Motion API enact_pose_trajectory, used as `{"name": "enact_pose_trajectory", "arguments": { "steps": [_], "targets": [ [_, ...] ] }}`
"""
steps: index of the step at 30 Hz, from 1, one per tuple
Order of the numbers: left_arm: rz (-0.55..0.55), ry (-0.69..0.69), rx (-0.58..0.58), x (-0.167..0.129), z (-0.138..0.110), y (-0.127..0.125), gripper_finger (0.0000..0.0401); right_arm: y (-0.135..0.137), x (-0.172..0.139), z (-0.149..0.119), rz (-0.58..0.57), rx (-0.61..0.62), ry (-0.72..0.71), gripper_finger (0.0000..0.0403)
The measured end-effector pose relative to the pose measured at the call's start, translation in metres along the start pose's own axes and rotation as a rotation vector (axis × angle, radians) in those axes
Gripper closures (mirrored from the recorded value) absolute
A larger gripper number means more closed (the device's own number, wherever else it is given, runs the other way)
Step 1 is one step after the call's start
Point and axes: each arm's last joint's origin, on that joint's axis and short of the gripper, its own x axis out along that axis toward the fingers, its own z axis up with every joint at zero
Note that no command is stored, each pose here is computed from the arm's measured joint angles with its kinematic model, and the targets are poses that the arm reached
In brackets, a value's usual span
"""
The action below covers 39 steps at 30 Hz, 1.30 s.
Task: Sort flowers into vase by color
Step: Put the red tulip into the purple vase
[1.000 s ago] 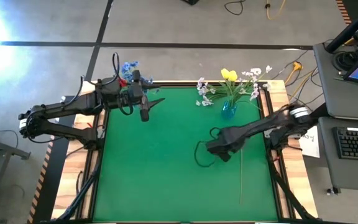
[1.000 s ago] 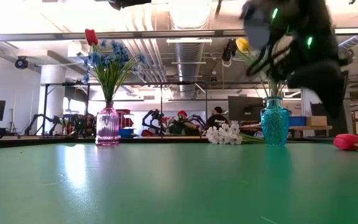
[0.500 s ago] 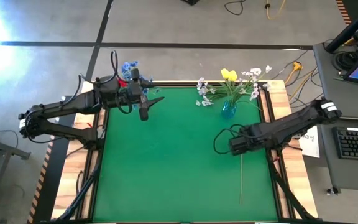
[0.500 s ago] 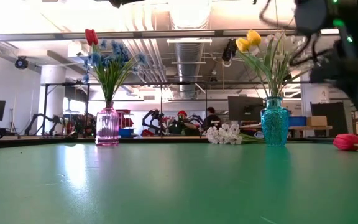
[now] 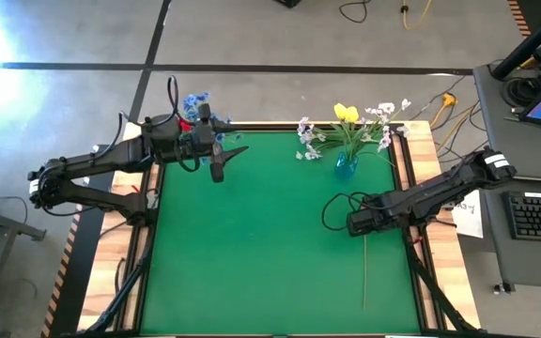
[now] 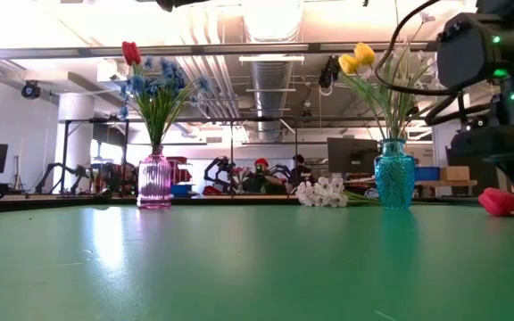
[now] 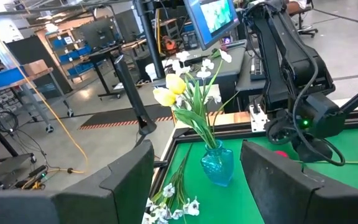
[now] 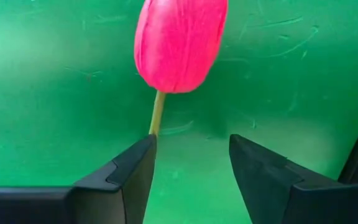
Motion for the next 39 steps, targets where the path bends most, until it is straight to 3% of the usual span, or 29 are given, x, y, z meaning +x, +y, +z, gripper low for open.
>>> {"name": "enact_pose_trajectory", "arguments": {
  "steps": [6,13,23,28,34,39],
  "targets": [
    [-0.001,0.003,-0.002,0.000,0.000,0.000,0.0172,0.001,0.000,0.000,0.013,-0.018,0.000,0.0225],
    [-0.001,0.004,-0.002,0.000,-0.001,0.000,0.0172,0.000,-0.011,0.001,-0.048,-0.040,-0.024,0.0240],
    [-0.006,0.020,-0.001,0.000,-0.002,-0.001,0.0172,0.008,-0.012,0.002,0.027,-0.046,-0.077,0.0193],
    [-0.006,0.020,-0.003,0.000,-0.002,-0.001,0.0172,0.011,-0.006,0.003,0.000,-0.048,-0.124,0.0191],
    [-0.006,0.022,-0.010,0.001,-0.003,-0.001,0.0172,0.022,0.007,0.003,-0.015,-0.102,-0.136,0.0236],
    [-0.006,0.023,-0.013,0.001,-0.003,-0.001,0.0172,0.026,0.013,0.003,-0.023,-0.147,-0.130,0.0315]
  ]
}}
